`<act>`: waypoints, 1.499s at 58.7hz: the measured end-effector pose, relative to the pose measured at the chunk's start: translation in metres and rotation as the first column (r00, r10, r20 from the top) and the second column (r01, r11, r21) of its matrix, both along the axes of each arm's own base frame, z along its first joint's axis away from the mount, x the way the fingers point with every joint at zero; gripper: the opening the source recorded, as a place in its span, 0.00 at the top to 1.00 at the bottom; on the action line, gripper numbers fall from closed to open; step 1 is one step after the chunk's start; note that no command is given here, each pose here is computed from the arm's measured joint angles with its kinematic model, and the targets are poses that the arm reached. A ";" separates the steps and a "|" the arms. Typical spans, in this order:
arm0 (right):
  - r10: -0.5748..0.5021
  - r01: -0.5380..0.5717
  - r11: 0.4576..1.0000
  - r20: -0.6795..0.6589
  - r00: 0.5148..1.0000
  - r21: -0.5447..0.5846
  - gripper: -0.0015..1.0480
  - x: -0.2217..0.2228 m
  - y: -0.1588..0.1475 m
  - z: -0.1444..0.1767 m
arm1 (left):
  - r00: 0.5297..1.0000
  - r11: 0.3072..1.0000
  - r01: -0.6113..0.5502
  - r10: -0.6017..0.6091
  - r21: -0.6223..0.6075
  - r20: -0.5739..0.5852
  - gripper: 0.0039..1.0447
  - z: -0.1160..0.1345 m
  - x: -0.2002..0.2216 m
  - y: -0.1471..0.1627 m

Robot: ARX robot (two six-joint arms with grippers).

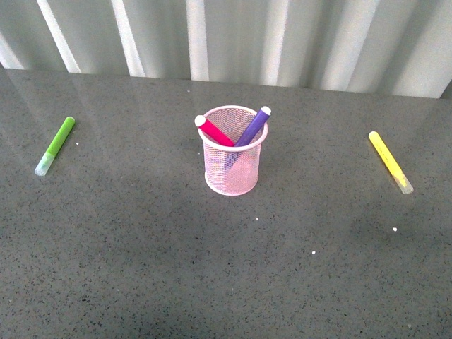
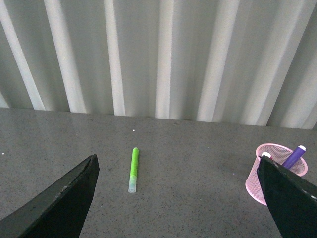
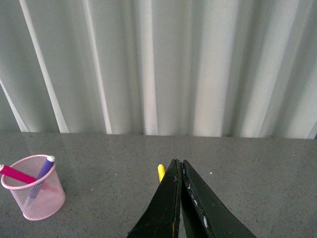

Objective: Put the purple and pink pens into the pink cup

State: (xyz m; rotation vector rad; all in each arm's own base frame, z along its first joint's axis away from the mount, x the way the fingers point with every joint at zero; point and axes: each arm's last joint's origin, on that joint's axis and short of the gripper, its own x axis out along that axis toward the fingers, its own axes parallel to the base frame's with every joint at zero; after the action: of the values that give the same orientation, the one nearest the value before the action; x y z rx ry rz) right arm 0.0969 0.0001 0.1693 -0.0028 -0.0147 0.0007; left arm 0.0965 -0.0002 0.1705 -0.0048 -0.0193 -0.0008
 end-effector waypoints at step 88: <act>0.000 0.000 1.000 0.000 1.000 0.002 0.07 0.000 0.000 0.000 | 1.000 1.000 0.000 0.000 0.000 0.000 0.06 0.000 0.000 0.000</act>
State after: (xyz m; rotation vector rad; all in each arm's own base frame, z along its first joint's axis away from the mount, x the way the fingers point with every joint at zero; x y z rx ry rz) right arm 0.0969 0.0001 0.1693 -0.0006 -0.0147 0.0008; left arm 0.0965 -0.0002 0.1705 -0.0048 -0.0196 -0.0008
